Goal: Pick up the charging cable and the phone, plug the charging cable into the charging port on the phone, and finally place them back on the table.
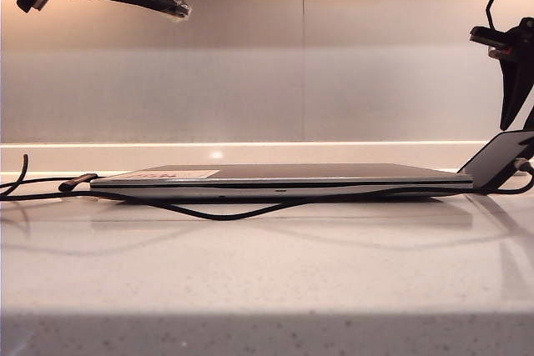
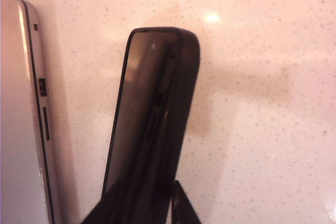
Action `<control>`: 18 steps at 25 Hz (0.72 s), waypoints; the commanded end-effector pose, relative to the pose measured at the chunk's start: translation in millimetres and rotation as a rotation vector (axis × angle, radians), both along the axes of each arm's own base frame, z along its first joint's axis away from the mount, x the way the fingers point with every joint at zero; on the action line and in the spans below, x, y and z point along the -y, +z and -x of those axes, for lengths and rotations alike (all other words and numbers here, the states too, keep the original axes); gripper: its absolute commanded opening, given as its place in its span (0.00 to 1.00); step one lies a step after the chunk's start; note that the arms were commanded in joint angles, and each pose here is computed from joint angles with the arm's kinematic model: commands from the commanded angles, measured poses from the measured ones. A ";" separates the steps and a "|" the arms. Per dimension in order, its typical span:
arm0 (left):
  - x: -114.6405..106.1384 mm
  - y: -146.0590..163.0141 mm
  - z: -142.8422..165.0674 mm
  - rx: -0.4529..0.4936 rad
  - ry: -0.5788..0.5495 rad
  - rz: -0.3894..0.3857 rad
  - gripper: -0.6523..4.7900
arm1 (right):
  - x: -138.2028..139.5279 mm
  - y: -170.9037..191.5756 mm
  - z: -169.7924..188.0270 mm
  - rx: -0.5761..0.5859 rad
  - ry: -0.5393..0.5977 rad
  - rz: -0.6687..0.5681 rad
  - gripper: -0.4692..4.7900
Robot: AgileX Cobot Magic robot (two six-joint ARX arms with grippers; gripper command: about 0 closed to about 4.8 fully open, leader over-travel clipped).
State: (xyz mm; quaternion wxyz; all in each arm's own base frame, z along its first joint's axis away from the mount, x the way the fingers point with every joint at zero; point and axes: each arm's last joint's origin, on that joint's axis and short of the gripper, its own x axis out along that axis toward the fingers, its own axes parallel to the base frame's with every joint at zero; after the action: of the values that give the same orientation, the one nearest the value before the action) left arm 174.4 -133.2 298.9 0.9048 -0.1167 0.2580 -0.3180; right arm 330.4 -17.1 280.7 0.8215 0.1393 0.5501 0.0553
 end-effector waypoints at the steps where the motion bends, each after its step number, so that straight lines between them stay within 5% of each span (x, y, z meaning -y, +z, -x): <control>1: -0.8 1.7 1.0 0.004 -0.002 -0.002 0.11 | -0.6 7.8 2.4 0.008 0.007 0.001 0.33; 5: -1.1 0.8 1.3 -0.005 -0.002 -0.009 0.11 | -0.8 15.7 4.3 0.026 0.006 0.001 0.31; 7: -3.4 4.5 4.5 0.008 -0.002 0.001 0.11 | -2.3 26.0 11.6 0.040 0.002 0.000 0.10; 8: -4.6 6.9 6.1 0.017 -0.002 0.008 0.11 | -3.3 30.2 15.0 0.049 0.005 -0.001 0.07; 13: -16.2 21.1 21.8 0.046 -0.002 0.029 0.11 | -17.6 58.4 38.9 0.143 0.049 0.005 0.07; 18: -30.0 25.2 40.3 0.035 -0.002 0.019 0.11 | -34.6 74.8 74.8 0.379 0.099 0.024 0.07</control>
State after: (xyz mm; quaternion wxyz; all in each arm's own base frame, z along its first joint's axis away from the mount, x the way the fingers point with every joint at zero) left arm 138.7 -106.7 324.0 0.9080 -0.1238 0.2352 -0.3239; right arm 261.8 14.7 353.1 0.8892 0.0971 0.4339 0.1079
